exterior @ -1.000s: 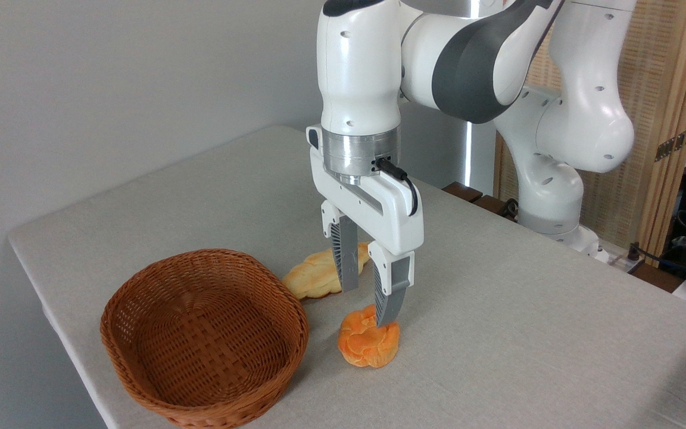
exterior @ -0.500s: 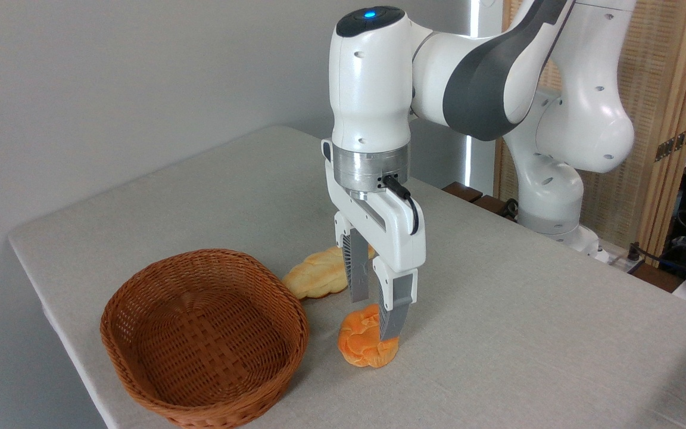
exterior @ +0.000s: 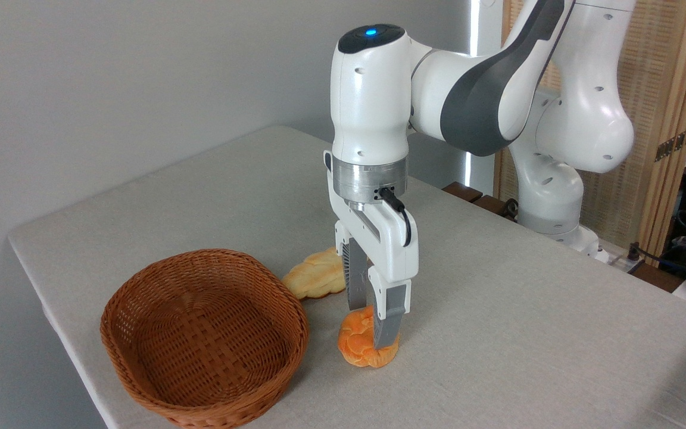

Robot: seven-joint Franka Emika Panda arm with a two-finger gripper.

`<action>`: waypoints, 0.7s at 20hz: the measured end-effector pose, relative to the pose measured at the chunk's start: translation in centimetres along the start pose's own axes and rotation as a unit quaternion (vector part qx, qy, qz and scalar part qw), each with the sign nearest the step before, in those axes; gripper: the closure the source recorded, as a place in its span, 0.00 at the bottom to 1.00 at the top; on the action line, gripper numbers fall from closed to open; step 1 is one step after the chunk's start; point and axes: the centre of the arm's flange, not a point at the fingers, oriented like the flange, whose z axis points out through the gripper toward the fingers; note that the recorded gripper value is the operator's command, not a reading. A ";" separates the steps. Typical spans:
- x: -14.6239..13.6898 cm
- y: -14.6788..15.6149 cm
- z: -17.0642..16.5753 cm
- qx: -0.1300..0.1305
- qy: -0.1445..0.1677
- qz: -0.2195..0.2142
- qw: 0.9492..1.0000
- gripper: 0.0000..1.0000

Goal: Put bread into the basket
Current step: 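Close the gripper around the round orange bun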

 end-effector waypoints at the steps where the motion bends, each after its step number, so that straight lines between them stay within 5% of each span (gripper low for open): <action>1: 0.0 0.0 0.0 -0.001 0.000 0.010 1.000 0.00; 9: -1.2 -0.1 0.5 -0.006 0.000 0.029 1.000 0.01; 14: -1.2 0.1 0.8 -0.009 -0.001 0.029 1.000 0.25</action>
